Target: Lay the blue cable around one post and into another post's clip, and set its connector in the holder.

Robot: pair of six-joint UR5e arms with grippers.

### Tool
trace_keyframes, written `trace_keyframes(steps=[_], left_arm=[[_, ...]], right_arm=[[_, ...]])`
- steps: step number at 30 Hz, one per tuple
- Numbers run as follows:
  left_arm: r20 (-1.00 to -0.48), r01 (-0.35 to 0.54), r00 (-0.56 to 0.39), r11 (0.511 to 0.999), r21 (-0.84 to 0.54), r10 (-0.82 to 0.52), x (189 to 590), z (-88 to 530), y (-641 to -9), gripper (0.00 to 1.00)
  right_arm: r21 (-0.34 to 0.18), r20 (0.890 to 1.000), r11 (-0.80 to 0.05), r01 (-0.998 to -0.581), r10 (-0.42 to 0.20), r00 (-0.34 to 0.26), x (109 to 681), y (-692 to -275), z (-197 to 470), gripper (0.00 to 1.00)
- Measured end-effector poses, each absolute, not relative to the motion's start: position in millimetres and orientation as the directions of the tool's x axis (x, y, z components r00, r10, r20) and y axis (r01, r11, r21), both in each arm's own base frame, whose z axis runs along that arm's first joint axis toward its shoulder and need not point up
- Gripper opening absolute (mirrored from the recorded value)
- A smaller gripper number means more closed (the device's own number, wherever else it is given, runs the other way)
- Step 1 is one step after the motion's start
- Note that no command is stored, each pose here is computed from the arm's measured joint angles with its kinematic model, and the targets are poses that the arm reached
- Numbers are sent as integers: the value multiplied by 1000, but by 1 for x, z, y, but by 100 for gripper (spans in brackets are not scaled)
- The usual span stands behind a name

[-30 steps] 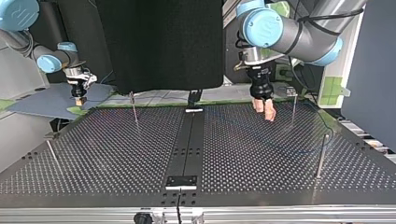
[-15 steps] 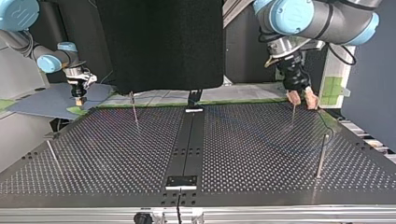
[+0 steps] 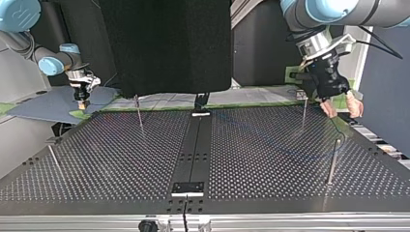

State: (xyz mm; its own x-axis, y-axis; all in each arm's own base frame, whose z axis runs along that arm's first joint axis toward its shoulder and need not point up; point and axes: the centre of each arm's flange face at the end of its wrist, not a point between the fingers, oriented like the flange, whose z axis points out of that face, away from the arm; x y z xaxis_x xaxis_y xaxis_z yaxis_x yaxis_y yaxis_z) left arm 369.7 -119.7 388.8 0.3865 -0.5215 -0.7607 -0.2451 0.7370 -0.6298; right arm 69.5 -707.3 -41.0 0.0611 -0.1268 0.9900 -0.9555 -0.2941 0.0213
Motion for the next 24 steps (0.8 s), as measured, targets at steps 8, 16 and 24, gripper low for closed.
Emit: trace_keyframes(steps=[8,16,24], left_arm=[[-693,-173,451,706,-686,-563,359,389,-99,100],[-635,-112,491,679,-725,-597,372,386,-80,100],[-580,-32,492,652,-757,-649,404,380,-70,100]], right_arm=[[23,990,-295,-955,-126,62,70,-707,-41,0],[24,990,-296,-955,-126,64,70,-707,-41,0],[28,990,-297,-954,-127,68,73,-707,-41,0]])
